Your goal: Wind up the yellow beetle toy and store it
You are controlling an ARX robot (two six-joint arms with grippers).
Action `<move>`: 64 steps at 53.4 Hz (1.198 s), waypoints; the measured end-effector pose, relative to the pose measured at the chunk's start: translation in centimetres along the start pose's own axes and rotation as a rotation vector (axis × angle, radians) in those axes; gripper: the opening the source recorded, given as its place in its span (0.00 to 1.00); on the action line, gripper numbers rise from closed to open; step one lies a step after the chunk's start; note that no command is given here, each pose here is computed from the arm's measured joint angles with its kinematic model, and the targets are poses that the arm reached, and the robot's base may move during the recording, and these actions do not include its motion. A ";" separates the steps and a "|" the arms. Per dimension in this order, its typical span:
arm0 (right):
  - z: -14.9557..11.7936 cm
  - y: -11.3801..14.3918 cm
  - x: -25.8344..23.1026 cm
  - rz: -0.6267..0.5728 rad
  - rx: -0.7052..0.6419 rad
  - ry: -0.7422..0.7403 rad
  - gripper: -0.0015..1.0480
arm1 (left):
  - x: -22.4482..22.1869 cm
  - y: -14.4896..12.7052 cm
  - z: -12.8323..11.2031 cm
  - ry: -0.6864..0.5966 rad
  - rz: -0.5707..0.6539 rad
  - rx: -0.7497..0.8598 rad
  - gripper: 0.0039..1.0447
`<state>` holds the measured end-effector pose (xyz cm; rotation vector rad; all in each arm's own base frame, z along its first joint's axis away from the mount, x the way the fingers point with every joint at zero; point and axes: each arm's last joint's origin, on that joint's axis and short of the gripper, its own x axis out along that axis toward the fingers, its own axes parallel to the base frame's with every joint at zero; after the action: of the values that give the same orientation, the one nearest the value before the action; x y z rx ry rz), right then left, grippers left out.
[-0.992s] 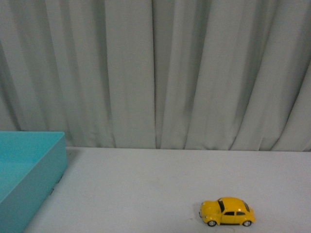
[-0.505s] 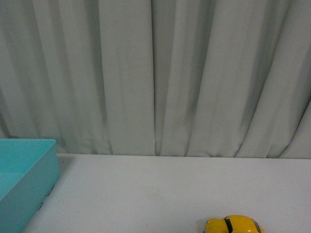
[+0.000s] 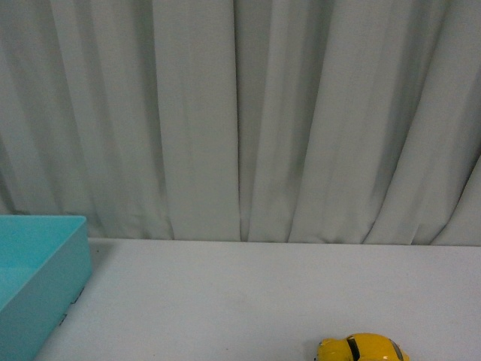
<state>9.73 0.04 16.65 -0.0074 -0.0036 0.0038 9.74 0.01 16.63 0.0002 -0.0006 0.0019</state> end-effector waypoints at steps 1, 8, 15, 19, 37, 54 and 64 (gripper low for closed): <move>0.0 0.0 0.0 0.000 0.000 0.000 0.94 | 0.0 0.0 0.0 0.000 0.000 0.000 0.94; -0.2 0.0 -0.1 0.028 0.065 0.153 0.94 | 0.0 0.0 0.0 0.000 0.000 0.000 0.94; 0.0 -1.3 2.0 0.007 0.232 0.280 0.94 | 0.0 0.0 0.0 0.000 0.000 0.000 0.94; 0.8 -2.8 3.9 -0.001 0.239 0.229 0.94 | 0.0 0.0 0.0 0.000 0.000 0.000 0.94; 2.5 -5.7 18.8 0.373 -0.079 0.141 0.94 | 0.0 0.0 0.0 0.000 0.000 0.000 0.94; -1.4 -2.0 26.6 0.942 -0.342 0.306 0.94 | 0.0 0.0 0.0 0.000 0.000 0.000 0.94; -3.6 -1.7 27.9 1.122 -0.458 0.407 0.94 | 0.0 0.0 0.0 0.000 0.000 0.000 0.94</move>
<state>37.68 -1.56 13.18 -0.4678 0.4072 1.1237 9.74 0.02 16.63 0.0002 -0.0006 0.0023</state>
